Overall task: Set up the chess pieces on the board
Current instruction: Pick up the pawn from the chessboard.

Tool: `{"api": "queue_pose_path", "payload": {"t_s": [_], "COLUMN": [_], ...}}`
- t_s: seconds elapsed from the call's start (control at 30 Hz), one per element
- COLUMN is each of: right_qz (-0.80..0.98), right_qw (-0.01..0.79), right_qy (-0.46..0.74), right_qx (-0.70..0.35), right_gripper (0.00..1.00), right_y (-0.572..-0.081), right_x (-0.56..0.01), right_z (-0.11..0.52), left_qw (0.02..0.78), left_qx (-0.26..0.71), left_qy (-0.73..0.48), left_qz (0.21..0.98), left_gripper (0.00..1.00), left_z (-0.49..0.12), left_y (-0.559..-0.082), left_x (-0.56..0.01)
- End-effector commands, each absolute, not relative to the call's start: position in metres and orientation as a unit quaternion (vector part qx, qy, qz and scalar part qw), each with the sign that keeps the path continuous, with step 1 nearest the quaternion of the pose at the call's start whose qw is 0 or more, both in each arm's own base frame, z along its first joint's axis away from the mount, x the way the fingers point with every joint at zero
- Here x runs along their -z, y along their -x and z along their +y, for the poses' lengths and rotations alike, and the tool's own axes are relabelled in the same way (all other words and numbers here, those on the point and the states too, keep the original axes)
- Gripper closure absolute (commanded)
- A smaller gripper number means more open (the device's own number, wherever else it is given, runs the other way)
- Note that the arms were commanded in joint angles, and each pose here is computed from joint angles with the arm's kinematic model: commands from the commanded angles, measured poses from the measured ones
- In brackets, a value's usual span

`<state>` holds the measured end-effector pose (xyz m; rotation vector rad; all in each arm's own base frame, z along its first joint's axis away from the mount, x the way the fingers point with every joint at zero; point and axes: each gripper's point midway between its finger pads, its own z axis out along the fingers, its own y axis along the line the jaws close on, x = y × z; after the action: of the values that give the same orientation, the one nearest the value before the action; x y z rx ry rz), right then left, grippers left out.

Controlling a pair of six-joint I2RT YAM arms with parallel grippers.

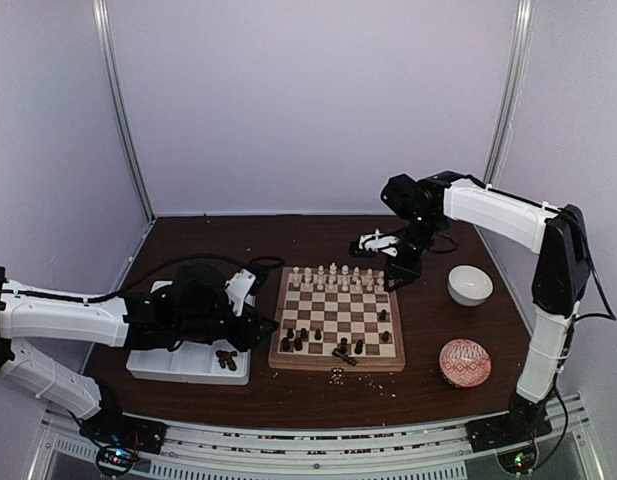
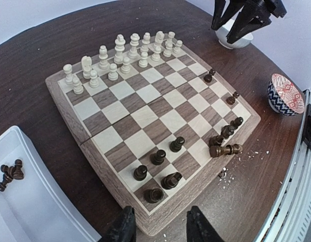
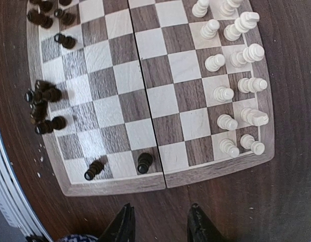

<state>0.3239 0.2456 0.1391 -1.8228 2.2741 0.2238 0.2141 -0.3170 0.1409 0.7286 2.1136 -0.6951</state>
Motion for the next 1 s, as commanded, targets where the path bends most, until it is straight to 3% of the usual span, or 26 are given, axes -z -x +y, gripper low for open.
{"api": "queue_pose_path", "payload": {"t_s": [0.0, 0.6, 0.87, 0.97], "right_qz": [0.799, 0.839, 0.835, 0.834], "right_qw": [0.146, 0.085, 0.067, 0.062], "right_qy": [0.55, 0.526, 0.535, 0.538], "right_qx": [-0.197, -0.116, -0.107, -0.104], "right_gripper": [0.63, 0.6, 0.63, 0.69], "right_y": [-0.319, -0.325, -0.315, -0.312], "right_x": [-0.131, -0.063, -0.056, -0.055], "right_z": [0.275, 0.247, 0.244, 0.242], "left_qw": [0.4, 0.395, 0.39, 0.39], "left_qx": [0.283, 0.284, 0.282, 0.281], "left_qy": [-0.298, -0.303, -0.307, -0.306], "left_qz": [0.819, 0.82, 0.821, 0.822], "left_gripper": [0.65, 0.65, 0.65, 0.65], "left_z": [-0.329, -0.336, -0.338, -0.338], "left_y": [-0.217, -0.217, -0.217, -0.217], "left_x": [-0.154, -0.161, -0.159, -0.158]}}
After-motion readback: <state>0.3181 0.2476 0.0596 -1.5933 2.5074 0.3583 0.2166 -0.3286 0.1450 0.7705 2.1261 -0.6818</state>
